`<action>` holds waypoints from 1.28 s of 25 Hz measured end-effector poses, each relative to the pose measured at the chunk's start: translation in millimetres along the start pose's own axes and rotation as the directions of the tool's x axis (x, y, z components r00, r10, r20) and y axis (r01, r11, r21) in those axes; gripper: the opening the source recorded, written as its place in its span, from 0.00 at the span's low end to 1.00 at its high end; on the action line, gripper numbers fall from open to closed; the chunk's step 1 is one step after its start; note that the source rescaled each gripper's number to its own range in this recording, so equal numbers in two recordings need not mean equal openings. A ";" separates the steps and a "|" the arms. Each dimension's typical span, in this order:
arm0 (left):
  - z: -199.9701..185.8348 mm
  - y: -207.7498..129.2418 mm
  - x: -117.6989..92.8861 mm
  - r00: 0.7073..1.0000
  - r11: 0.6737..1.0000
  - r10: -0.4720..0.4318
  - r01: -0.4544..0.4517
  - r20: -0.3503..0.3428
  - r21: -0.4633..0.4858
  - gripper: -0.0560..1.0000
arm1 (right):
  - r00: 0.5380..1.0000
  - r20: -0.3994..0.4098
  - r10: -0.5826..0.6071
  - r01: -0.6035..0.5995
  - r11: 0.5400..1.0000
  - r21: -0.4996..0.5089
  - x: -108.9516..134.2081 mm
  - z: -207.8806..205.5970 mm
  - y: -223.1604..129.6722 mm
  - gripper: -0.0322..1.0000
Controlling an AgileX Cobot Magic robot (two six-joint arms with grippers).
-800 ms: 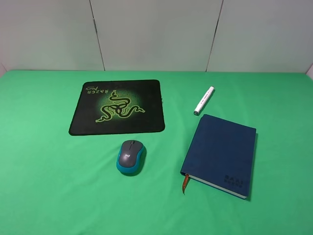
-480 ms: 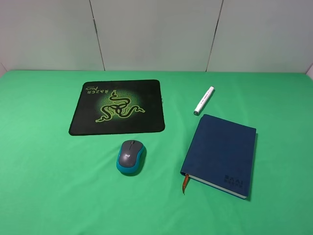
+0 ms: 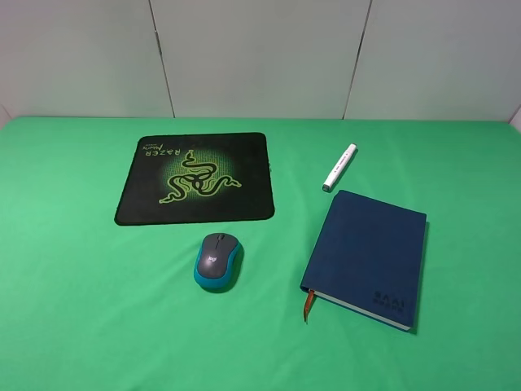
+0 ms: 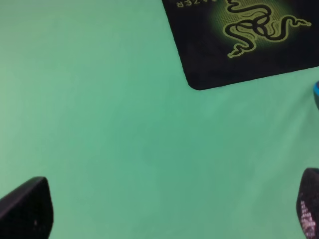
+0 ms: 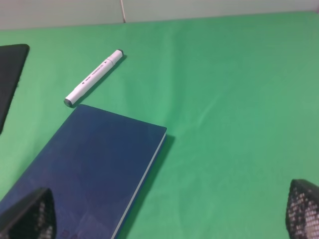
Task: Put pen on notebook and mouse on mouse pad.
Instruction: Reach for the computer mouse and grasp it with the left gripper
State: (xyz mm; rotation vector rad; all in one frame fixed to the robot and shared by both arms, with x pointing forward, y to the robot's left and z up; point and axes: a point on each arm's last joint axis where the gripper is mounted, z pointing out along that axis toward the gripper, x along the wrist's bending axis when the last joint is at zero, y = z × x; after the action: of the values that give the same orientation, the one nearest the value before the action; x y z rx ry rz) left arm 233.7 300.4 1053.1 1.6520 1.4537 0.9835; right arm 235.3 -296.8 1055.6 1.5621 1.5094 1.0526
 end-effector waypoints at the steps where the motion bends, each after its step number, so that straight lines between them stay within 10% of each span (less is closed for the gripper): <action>1: -1.0 1.1 0.7 1.000 1.000 -0.002 0.002 -0.005 0.017 0.94 | 1.000 0.000 0.000 0.000 1.000 0.000 0.0 0.0 0.0 1.00; 14: 26.9 89.6 13.9 1.000 0.953 -0.001 0.007 -0.019 0.302 0.93 | 1.000 0.000 0.000 0.000 1.000 0.000 0.0 0.0 0.0 1.00; 23: 88.6 103.1 -6.7 0.986 0.873 0.066 -0.130 0.152 0.469 0.93 | 1.000 0.000 0.000 0.000 1.000 0.001 0.0 0.0 -0.1 1.00; 32: 166.2 98.2 -35.0 0.971 0.787 -0.084 -0.072 0.222 0.613 0.91 | 1.000 0.000 0.000 0.000 1.000 0.001 0.0 0.0 -0.1 1.00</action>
State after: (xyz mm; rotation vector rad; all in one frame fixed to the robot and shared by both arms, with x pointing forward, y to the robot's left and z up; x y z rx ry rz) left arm 423.2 250.2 1061.8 2.1327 1.7149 0.2682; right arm 235.3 -296.8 1055.5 1.5629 1.5102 1.0519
